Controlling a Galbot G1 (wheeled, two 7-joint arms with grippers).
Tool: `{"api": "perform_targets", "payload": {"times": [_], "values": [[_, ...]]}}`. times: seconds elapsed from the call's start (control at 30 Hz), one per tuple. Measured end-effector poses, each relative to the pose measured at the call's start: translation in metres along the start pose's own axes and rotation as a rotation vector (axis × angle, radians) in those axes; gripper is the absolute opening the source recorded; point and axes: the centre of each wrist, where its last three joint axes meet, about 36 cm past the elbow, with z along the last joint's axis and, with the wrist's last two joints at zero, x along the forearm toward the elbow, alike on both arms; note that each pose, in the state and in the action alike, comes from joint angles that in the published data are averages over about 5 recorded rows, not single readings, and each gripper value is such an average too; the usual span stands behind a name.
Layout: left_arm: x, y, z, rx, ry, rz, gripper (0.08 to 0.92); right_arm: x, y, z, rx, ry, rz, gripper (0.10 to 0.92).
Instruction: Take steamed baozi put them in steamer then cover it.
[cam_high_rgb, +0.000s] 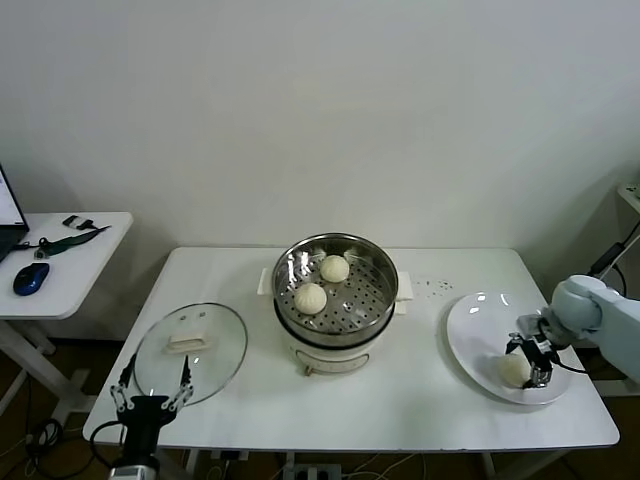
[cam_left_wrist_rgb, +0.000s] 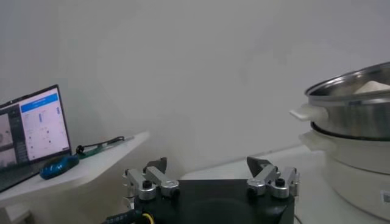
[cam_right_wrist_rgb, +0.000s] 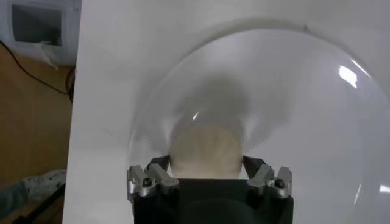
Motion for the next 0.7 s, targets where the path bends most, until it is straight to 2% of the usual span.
{"api": "perform_targets", "payload": {"times": [0.37,0.7], "values": [[0.003,-0.001,0.002,-0.001,0.006,0.003,0.823,0.026,-0.022,-0.004,0.095,0.004,0.015,0.712],[0.006,-0.004,0.001,-0.007,0.008,0.016,0.823,0.129,-0.094,-0.058,0.473,0.057,0.123,0.721]]}}
